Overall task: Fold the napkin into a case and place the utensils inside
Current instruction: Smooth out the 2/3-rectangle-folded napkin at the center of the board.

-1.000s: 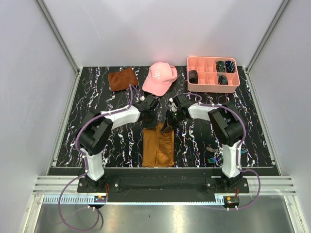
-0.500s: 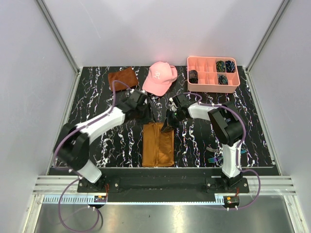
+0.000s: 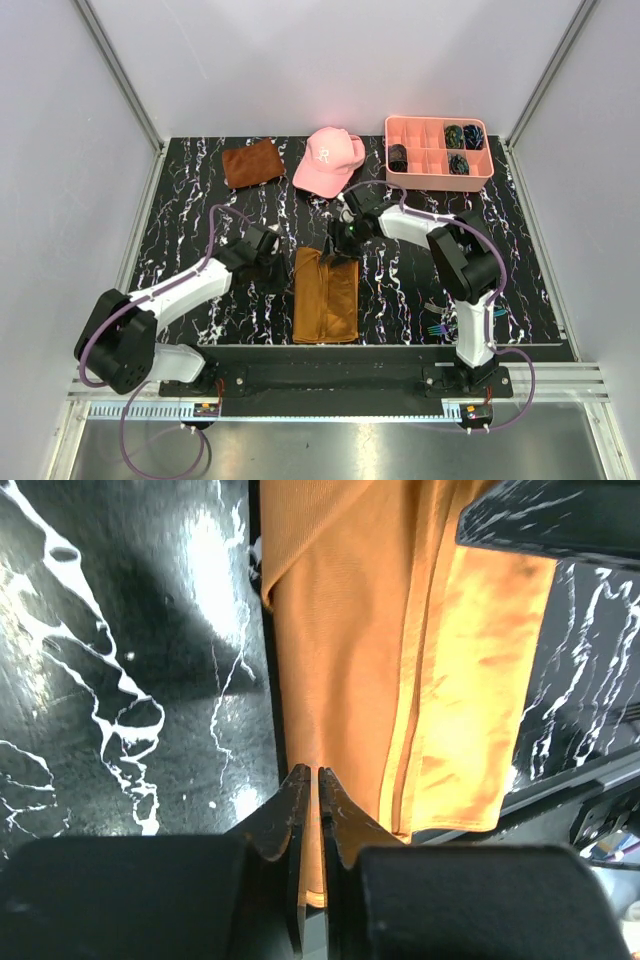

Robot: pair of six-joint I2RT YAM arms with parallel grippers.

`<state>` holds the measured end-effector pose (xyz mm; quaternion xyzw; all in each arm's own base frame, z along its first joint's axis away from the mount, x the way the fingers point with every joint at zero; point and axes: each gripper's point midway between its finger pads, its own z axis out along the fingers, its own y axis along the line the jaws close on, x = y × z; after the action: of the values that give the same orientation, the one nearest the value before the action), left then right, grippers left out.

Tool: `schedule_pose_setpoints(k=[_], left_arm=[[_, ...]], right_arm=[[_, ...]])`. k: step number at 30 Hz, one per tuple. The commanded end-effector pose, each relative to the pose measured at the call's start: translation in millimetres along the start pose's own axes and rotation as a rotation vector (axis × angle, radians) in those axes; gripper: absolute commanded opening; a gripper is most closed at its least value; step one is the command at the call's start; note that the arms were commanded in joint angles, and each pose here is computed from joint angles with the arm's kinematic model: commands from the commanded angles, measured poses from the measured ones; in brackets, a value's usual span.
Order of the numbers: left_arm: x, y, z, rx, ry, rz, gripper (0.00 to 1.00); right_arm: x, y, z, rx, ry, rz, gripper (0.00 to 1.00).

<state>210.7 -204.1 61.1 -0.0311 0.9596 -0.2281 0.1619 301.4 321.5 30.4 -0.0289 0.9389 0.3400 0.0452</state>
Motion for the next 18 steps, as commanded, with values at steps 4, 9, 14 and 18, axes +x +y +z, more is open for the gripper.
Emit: schedule_pose_setpoints(k=[4, 9, 14, 18], left_arm=[[-16.0, -23.8, -12.2, 0.122, -0.080, 0.018, 0.07], [-11.6, -21.1, -13.4, 0.125, -0.075, 0.020, 0.07], [-10.9, -20.6, -15.0, 0.134, -0.077, 0.016, 0.07], [-12.5, -24.3, -16.7, 0.147, -0.078, 0.017, 0.07]], right_arm=[[-20.8, 22.7, -1.8, 0.061, -0.059, -0.093, 0.52], [-24.9, 16.7, 4.9, 0.095, -0.054, -0.084, 0.53], [-22.0, 10.2, 10.3, 0.132, -0.040, -0.090, 0.52], [-25.8, 8.3, 12.0, 0.152, -0.053, -0.096, 0.49]])
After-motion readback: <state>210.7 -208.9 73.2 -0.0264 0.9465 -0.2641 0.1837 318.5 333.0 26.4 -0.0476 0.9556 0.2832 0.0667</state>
